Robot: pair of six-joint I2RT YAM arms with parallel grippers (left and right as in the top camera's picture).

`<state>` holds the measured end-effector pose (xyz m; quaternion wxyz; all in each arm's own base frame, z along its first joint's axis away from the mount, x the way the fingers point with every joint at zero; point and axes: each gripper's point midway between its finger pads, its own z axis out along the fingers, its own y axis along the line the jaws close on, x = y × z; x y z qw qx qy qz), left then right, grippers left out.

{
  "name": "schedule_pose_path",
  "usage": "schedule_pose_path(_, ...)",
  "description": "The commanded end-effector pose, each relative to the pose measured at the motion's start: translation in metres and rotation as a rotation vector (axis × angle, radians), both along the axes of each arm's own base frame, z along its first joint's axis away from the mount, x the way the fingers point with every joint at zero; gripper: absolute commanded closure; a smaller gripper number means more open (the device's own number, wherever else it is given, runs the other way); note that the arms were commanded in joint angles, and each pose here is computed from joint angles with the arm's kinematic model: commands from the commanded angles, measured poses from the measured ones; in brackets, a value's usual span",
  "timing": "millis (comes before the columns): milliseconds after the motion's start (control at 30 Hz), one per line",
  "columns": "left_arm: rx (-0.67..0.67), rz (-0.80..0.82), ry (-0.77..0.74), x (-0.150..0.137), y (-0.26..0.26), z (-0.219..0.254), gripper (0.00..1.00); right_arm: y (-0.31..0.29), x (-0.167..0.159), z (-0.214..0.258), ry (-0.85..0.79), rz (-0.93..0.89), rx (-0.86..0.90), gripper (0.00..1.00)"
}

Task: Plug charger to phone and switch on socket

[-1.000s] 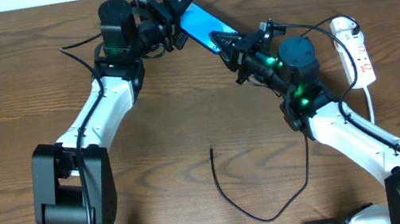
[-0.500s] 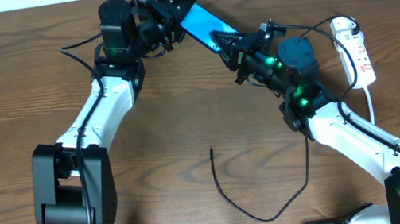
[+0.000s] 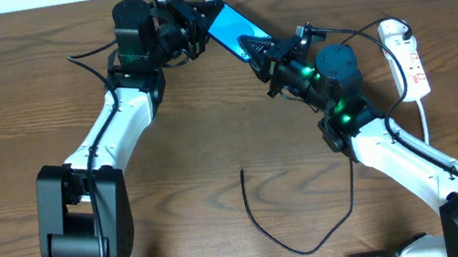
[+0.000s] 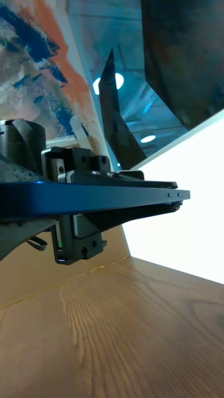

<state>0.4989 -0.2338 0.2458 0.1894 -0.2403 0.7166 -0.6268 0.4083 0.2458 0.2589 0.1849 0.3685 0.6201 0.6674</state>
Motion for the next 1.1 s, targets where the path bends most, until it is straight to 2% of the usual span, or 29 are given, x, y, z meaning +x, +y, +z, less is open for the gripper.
schedule_pose_path(0,0.017,-0.007,-0.079,0.002,0.000,0.015,0.92,0.004,-0.001,0.012,0.002,0.011,0.041,0.99)
schedule_pose_path(67,0.016,-0.008,-0.080,0.002,-0.001,0.015,0.93,0.004,-0.001,0.012,0.002,0.010,0.041,0.98)
schedule_pose_path(267,0.017,-0.008,-0.080,0.002,-0.001,0.015,0.93,0.004,-0.001,0.012,0.002,0.010,0.041,0.80)
schedule_pose_path(333,0.016,-0.008,-0.080,0.002,-0.001,0.015,0.93,0.004,-0.001,0.012,0.002,0.010,0.041,0.62)
schedule_pose_path(400,0.016,-0.008,-0.079,0.002,-0.001,0.015,0.93,0.004,-0.001,0.012,0.002,0.010,0.040,0.32)
schedule_pose_path(433,0.017,-0.008,-0.080,0.002,-0.001,0.015,0.93,0.004,-0.001,0.012,0.002,0.010,0.040,0.21)
schedule_pose_path(500,0.016,-0.009,-0.080,0.002,0.000,0.015,0.93,0.004,-0.001,0.012,0.002,0.010,0.040,0.04)
schedule_pose_path(533,0.016,-0.009,-0.080,0.002,0.000,0.015,0.93,0.004,-0.001,0.012,0.002,0.010,0.040,0.01)
schedule_pose_path(800,0.013,0.003,-0.079,0.007,0.016,0.015,0.92,0.000,0.001,0.011,-0.019,0.004,0.019,0.01)
schedule_pose_path(1067,0.035,-0.025,-0.140,0.011,0.067,0.018,0.93,-0.003,0.001,0.010,-0.099,0.027,-0.072,0.01)
